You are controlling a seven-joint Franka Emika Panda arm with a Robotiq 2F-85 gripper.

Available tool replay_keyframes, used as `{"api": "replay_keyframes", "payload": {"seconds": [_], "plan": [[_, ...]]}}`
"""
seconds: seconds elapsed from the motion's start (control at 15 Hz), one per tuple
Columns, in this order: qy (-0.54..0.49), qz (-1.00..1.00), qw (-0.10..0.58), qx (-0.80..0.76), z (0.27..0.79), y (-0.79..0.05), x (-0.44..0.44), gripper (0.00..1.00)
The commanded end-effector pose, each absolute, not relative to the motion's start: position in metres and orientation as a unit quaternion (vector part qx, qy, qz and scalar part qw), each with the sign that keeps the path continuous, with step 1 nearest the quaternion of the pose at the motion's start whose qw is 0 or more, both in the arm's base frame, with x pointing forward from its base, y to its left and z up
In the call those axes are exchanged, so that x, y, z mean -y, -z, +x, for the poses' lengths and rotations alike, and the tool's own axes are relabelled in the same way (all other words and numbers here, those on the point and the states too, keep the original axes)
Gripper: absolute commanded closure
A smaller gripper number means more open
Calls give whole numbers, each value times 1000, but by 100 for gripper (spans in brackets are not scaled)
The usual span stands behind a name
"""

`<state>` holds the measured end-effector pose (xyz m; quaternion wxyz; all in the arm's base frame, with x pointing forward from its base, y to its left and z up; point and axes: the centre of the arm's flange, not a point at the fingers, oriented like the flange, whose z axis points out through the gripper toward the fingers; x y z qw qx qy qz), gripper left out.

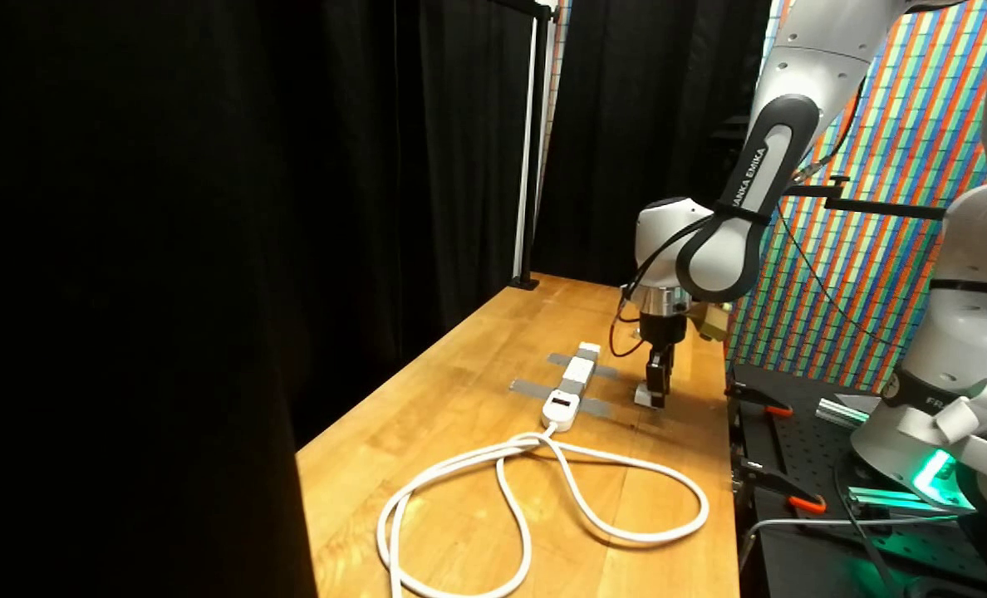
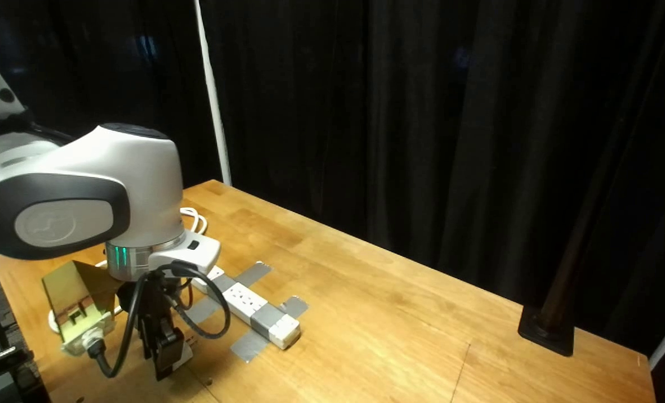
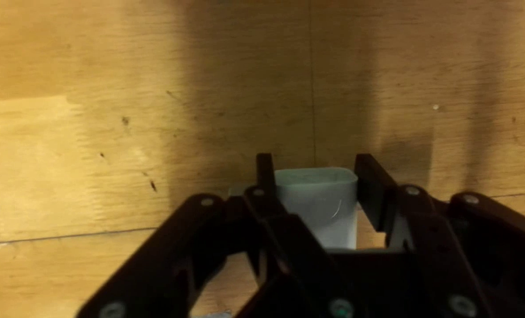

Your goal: Plug the charger head in the adapter

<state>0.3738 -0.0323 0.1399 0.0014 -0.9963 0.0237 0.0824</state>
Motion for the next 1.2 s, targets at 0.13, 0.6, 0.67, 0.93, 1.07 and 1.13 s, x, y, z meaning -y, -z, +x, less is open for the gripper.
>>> {"api": "replay_keyframes", "payload": {"seconds": [0.13, 0.6, 0.67, 0.93, 1.07, 1.13], "plan": [[-75, -997, -2, -34, 373, -133, 29, 77], [-47, -998, -6, -51, 379, -127, 36, 77], [-39, -998, -7, -56, 381, -127, 37, 77], [-65, -994, -20, -89, 383, -148, 42, 77], [-113, -986, -40, -112, 386, -165, 45, 77], [-144, -980, -52, -128, 390, -173, 48, 77]]}}
